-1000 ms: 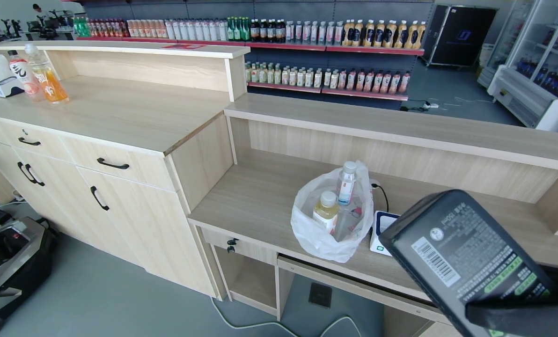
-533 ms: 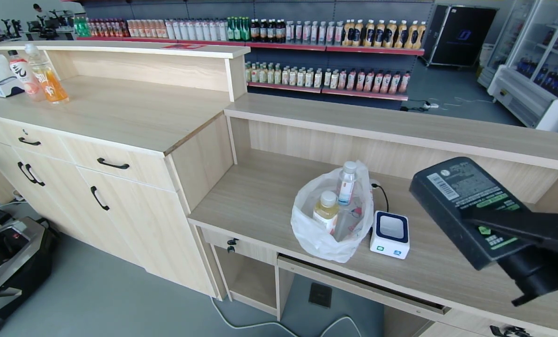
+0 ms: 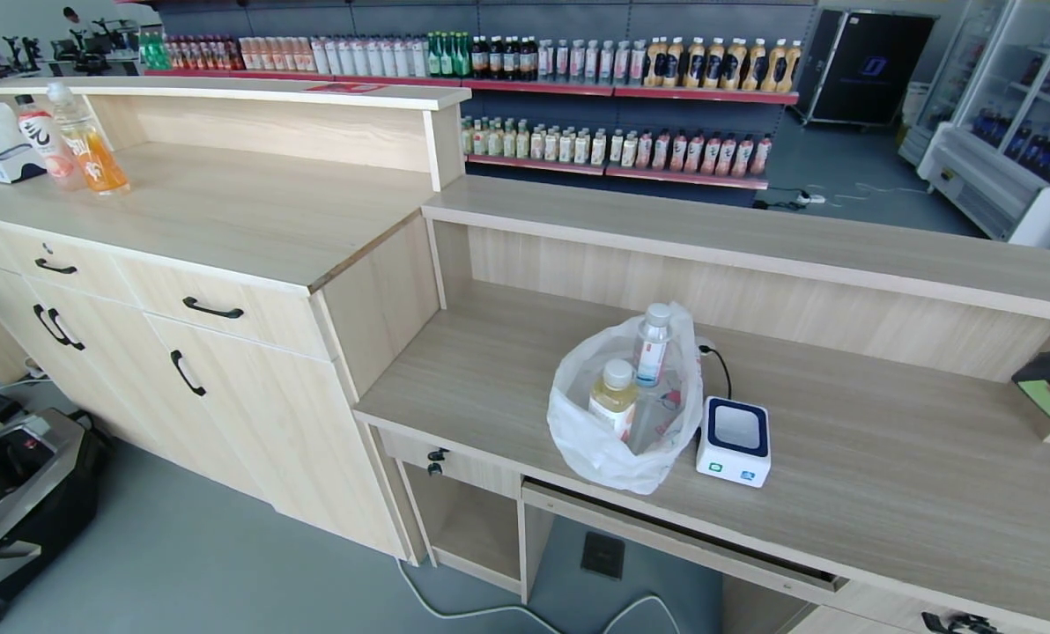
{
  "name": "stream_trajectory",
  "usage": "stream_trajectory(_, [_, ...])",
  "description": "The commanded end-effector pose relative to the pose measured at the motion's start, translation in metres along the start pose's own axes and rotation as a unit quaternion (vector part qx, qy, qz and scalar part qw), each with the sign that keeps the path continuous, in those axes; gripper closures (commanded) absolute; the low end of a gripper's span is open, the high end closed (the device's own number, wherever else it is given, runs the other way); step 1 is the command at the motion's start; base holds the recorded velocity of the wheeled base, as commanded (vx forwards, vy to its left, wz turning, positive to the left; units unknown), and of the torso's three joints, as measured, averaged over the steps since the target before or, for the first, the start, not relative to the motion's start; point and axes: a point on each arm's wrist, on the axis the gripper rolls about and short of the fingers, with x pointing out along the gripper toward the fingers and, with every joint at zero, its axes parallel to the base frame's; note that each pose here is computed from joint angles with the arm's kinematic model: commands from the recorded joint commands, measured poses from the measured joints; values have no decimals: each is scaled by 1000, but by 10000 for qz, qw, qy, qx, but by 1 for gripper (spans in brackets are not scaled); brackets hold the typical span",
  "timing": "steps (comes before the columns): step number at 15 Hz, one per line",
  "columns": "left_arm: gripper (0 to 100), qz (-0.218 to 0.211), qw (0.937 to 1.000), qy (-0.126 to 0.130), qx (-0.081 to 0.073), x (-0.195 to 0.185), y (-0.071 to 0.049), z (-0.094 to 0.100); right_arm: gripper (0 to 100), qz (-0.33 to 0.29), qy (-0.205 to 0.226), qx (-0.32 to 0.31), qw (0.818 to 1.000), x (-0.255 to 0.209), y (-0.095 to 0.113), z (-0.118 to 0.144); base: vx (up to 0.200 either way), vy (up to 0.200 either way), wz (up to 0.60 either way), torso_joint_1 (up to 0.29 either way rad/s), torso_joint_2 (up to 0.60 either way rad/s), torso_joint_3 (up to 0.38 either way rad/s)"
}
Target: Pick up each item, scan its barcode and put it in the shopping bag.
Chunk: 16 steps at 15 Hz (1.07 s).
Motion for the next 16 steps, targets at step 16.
stream_trajectory(16, [0, 1, 10000, -2, 0, 0, 0, 0, 100, -1104, 2161, 5245, 8161, 49, 17, -47, 0, 0, 225, 1, 0, 1])
